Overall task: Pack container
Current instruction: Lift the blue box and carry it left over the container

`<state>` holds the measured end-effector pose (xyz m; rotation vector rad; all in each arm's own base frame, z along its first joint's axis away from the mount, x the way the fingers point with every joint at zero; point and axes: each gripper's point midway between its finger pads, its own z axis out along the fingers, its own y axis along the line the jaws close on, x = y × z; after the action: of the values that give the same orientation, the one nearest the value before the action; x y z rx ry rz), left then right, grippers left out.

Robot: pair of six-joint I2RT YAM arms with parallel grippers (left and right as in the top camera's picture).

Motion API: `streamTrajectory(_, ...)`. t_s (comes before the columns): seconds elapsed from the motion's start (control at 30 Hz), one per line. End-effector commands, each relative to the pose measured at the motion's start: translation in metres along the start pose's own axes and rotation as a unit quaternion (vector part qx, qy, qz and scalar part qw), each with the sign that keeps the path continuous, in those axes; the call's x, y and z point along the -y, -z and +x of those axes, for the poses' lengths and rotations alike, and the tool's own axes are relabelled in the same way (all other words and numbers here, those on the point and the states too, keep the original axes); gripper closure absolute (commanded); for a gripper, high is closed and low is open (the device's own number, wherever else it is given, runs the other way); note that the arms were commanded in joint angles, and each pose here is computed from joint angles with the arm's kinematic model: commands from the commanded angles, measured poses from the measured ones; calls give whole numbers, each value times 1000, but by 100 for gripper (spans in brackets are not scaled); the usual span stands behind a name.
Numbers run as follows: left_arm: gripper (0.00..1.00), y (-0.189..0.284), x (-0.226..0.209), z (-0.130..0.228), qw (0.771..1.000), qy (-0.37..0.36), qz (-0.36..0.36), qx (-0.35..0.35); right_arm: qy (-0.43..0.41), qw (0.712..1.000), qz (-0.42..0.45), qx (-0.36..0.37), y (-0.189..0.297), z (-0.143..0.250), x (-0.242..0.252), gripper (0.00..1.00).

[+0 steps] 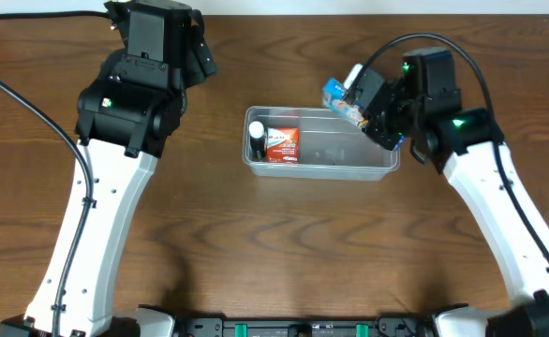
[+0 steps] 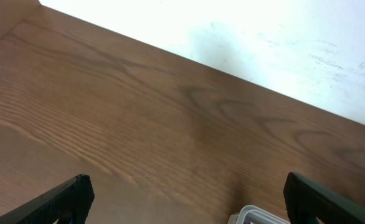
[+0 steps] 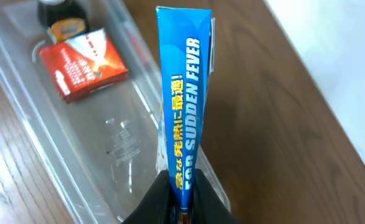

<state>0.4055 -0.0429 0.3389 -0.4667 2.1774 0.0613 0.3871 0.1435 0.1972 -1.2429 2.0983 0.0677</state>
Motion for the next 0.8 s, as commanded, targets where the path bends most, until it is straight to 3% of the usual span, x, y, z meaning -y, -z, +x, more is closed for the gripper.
streamTrajectory(0.0,2,2,-4,-5,1000,-4,-7,8,69,996,-52,22,-16,-8,-18,91)
streamTrajectory(0.33,2,2,-4,-5,1000,-4,-7,8,189,979,-80,12,-41,3,-28,89)
streamTrajectory(0.77,2,2,-4,-5,1000,-4,-7,8,218,971,-95,-14,-61,19,-30,87)
